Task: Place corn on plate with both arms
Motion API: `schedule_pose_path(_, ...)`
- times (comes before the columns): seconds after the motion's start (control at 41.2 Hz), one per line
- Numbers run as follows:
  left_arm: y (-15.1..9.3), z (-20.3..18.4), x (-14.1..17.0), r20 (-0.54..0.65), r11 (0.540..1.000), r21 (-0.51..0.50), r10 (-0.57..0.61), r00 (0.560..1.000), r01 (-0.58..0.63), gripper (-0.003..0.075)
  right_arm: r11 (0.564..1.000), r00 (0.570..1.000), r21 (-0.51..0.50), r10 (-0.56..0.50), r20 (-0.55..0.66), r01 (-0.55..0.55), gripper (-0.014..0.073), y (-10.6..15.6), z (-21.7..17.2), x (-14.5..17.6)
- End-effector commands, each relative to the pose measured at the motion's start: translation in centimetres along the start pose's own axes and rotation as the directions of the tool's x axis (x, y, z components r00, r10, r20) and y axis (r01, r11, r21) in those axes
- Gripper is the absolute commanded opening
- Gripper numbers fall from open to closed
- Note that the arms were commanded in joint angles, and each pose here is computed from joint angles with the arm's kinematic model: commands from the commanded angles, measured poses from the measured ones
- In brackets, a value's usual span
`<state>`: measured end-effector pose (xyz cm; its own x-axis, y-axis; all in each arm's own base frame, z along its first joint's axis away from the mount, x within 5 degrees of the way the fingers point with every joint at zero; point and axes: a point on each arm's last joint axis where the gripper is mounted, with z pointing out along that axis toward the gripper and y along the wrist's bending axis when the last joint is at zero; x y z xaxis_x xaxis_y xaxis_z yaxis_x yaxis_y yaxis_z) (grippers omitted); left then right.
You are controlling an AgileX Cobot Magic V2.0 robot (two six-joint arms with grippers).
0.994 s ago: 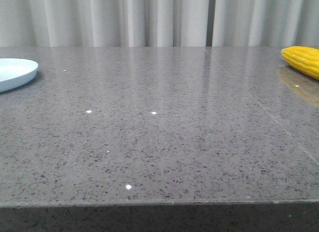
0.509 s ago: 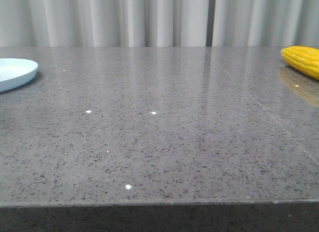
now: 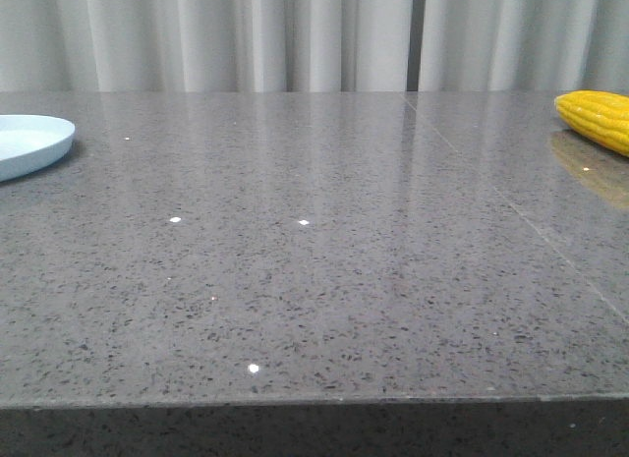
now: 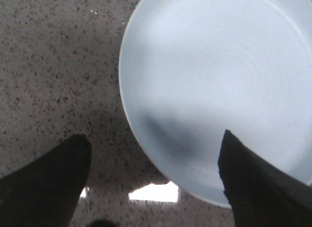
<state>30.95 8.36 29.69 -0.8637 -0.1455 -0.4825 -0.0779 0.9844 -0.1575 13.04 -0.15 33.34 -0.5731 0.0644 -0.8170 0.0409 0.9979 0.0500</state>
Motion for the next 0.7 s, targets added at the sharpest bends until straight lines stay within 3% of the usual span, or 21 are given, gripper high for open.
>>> schedule_pose_path(0.0,-0.1,-0.6,-2.1,0.092,1.0,0.021,-0.016,0.996,0.014,0.0533,1.0,0.996,0.007,-0.017,0.087,0.016,0.0594,0.0,-0.5,-1.4)
schedule_pose_path(0.291,0.8,2.6,-3.7,0.054,0.998,0.043,-0.04,0.998,0.038,0.051,1.0,0.996,0.007,-0.017,0.086,0.016,0.0594,0.0,-0.5,-1.4)
schedule_pose_path(0.558,1.0,2.9,-4.0,0.076,0.999,0.033,-0.043,0.996,0.041,0.0286,1.0,0.996,0.007,-0.017,0.086,0.016,0.0594,0.0,-0.5,-1.4)
schedule_pose_path(0.679,1.1,3.2,-4.0,0.065,0.998,0.034,-0.045,0.997,0.043,0.0246,1.0,0.996,0.007,-0.017,0.086,0.016,0.0594,0.0,-0.5,-1.4)
